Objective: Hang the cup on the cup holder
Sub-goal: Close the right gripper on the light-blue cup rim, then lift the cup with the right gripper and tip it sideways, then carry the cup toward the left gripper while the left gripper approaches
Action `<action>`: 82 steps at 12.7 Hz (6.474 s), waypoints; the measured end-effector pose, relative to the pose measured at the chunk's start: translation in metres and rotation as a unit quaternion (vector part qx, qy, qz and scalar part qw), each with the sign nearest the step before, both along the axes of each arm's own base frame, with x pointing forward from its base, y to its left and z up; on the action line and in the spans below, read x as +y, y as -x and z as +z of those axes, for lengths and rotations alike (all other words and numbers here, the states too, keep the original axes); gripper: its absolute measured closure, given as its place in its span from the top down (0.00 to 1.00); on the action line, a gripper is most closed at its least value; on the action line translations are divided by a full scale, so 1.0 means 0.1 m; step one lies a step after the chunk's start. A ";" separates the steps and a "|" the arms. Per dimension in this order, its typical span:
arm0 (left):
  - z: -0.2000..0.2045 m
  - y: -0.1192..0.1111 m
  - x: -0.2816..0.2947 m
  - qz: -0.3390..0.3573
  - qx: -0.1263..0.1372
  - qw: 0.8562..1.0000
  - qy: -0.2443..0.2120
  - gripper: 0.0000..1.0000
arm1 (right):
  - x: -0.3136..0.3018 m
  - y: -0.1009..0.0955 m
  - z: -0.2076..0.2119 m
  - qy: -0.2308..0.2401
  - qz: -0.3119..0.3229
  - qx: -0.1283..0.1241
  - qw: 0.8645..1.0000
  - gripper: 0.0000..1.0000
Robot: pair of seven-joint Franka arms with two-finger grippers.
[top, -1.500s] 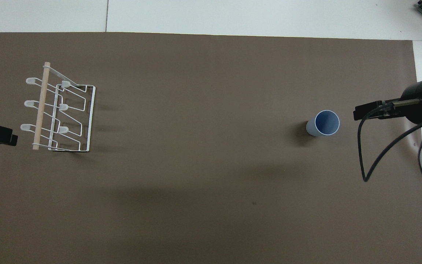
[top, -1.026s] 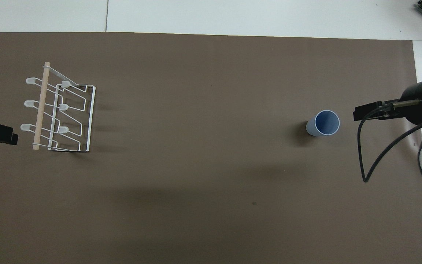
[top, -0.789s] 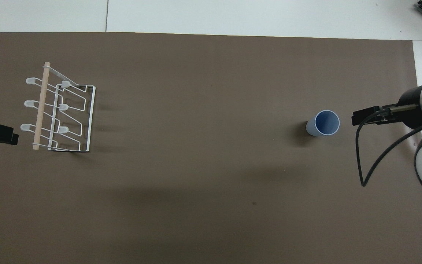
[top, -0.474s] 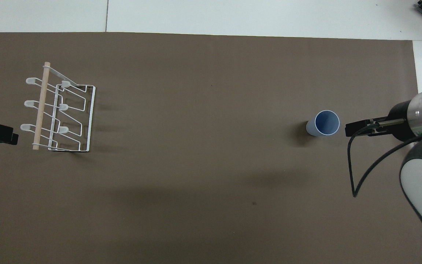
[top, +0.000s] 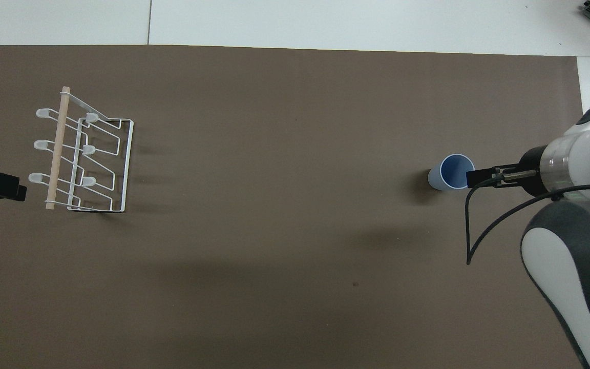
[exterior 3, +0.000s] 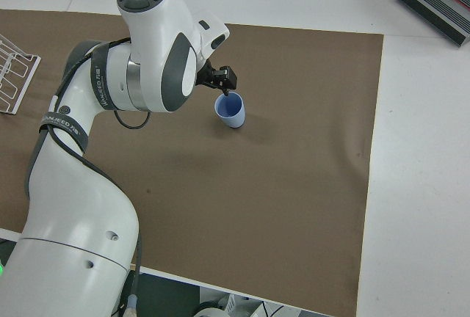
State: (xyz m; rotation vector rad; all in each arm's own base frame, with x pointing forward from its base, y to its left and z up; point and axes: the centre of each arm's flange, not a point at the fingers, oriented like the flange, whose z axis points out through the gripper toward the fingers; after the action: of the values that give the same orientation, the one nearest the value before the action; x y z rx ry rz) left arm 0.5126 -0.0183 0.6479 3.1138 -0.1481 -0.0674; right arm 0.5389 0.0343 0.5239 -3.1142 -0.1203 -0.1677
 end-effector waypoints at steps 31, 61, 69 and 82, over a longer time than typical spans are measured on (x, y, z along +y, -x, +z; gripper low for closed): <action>0.01 0.00 0.01 0.000 -0.001 1.000 0.000 1.00 | 0.24 -0.05 -1.70 -0.006 0.006 -0.020 1.000 0.09; 0.03 0.02 -0.19 -0.124 -0.010 0.991 0.049 1.00 | 1.20 0.30 0.62 -0.251 -0.131 0.075 0.956 0.09; 0.05 0.10 -0.85 -0.435 -0.038 0.895 0.096 1.00 | 1.90 0.32 0.75 -0.373 -0.355 0.136 0.846 0.09; 0.18 0.27 -1.84 -0.625 -0.132 0.754 0.154 1.00 | 2.66 0.40 0.81 -0.471 -0.600 0.257 0.594 0.09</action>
State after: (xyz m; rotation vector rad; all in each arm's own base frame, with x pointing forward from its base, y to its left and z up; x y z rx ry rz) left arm 0.4856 -0.2021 0.6663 2.0887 -1.9176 0.3340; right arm 0.4993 0.3005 0.6048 -1.5413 1.4889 0.4951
